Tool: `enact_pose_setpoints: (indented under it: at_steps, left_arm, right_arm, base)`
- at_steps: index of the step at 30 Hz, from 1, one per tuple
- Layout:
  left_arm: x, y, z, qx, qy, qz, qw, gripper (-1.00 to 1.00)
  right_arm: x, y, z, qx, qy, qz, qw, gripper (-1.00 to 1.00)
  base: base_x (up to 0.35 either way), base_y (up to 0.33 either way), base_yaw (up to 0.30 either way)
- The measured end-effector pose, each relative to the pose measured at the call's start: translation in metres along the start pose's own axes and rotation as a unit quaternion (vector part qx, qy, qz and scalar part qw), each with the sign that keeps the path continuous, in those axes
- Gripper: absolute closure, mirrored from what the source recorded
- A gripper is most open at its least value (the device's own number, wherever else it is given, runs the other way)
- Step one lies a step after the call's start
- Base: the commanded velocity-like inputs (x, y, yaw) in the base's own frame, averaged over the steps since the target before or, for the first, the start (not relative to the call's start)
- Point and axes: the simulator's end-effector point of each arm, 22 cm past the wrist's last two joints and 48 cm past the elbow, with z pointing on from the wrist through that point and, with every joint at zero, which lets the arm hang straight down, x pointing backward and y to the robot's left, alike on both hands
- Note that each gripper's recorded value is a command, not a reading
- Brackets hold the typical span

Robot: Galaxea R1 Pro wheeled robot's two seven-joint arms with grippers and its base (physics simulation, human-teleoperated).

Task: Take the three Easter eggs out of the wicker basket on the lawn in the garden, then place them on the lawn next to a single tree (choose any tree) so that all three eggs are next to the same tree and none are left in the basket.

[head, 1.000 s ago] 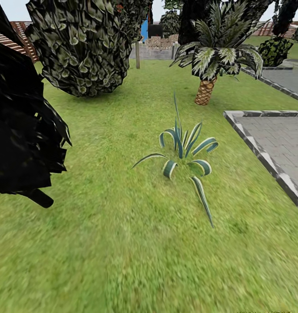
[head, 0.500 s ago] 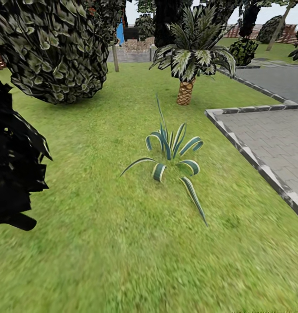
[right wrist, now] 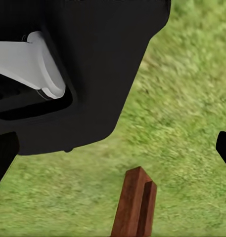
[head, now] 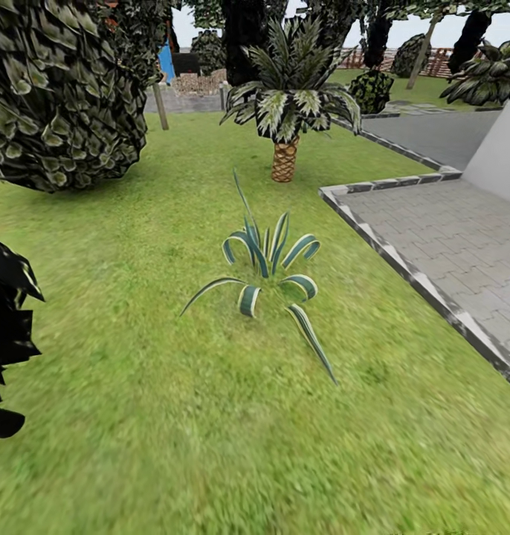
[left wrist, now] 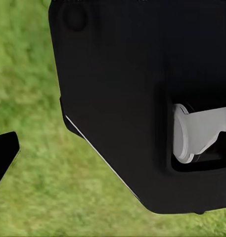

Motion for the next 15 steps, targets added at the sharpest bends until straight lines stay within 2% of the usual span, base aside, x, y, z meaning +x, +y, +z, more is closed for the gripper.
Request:
enact_pose_setpoints:
  at_steps: [3, 15]
  left_arm:
    - [-0.0010, 0.0001, 0.0002, 0.000, -0.001, 0.000, 1.0000, -1.00]
    - [-0.0032, 0.0038, 0.0008, 0.000, -0.003, 0.003, 1.0000, -1.00]
  right_arm:
    - [-0.0010, 0.0002, 0.0001, 0.000, -0.001, 0.000, 1.0000, -1.00]
    - [-0.0053, -0.0041, 0.0003, 0.002, -0.005, -0.002, 1.0000, -1.00]
  base:
    - [0.089, 0.000, -0.255]
    - [0.003, 0.000, 0.000]
